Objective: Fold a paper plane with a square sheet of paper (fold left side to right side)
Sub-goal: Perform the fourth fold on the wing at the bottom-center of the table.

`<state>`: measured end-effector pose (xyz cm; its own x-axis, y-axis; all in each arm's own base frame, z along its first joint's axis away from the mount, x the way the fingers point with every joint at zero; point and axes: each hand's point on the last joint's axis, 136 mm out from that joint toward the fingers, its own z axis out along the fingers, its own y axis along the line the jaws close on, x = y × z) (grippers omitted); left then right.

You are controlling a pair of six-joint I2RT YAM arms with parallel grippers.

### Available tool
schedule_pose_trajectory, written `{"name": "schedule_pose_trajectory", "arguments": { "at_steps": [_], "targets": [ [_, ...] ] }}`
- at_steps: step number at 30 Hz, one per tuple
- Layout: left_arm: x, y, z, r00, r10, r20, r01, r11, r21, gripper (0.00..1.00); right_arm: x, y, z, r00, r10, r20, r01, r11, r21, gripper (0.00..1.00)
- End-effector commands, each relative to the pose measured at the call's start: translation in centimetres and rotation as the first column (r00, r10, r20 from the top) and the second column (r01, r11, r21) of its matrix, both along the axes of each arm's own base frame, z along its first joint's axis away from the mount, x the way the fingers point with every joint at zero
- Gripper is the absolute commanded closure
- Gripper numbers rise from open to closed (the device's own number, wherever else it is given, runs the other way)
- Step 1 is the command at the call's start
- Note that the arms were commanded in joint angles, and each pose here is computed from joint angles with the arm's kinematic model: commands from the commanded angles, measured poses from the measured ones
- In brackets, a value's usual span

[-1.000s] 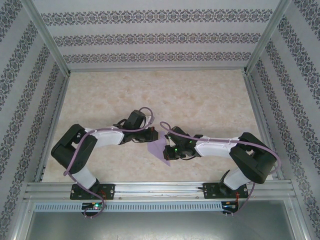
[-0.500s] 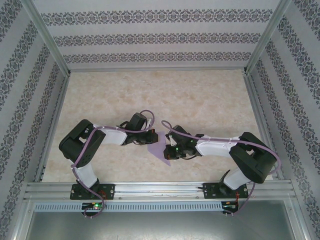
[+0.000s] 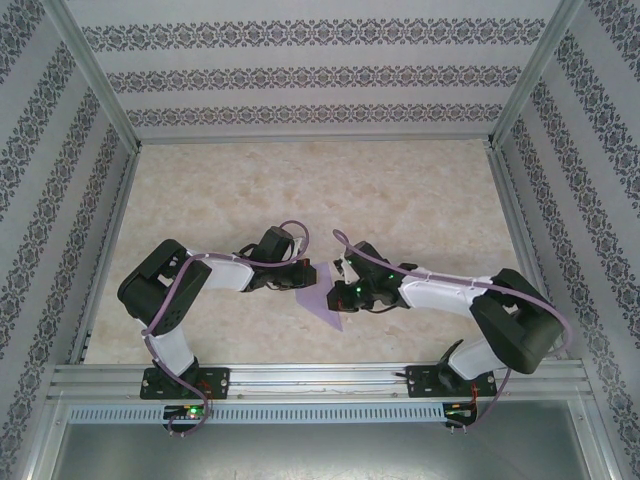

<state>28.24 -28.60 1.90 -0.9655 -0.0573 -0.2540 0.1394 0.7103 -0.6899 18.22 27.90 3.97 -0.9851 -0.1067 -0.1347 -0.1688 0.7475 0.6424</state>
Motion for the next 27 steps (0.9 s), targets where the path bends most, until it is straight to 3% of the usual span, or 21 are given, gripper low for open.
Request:
{"name": "schedule_pose_trajectory", "arguments": {
  "at_steps": [1,14,27],
  "targets": [
    [-1.5,1.3,-2.6,0.998,0.022,-0.055,-0.017,0.996,0.086,1.0,1.5,1.7,0.7,1.0,-0.011,0.022,0.01,0.999,0.049,1.0],
    [-1.4,1.6,-2.7,0.998,0.035,-0.057,-0.029,0.995,0.098,1.0,3.5,2.9,-1.4,0.999,-0.024,0.031,0.024,1.0,0.009,1.0],
    [-1.3,2.6,-3.6,0.994,0.081,-0.075,-0.068,0.985,0.162,1.0,0.3,0.5,-3.2,0.998,-0.032,-0.049,0.03,0.998,-0.051,1.0]
  ]
}}
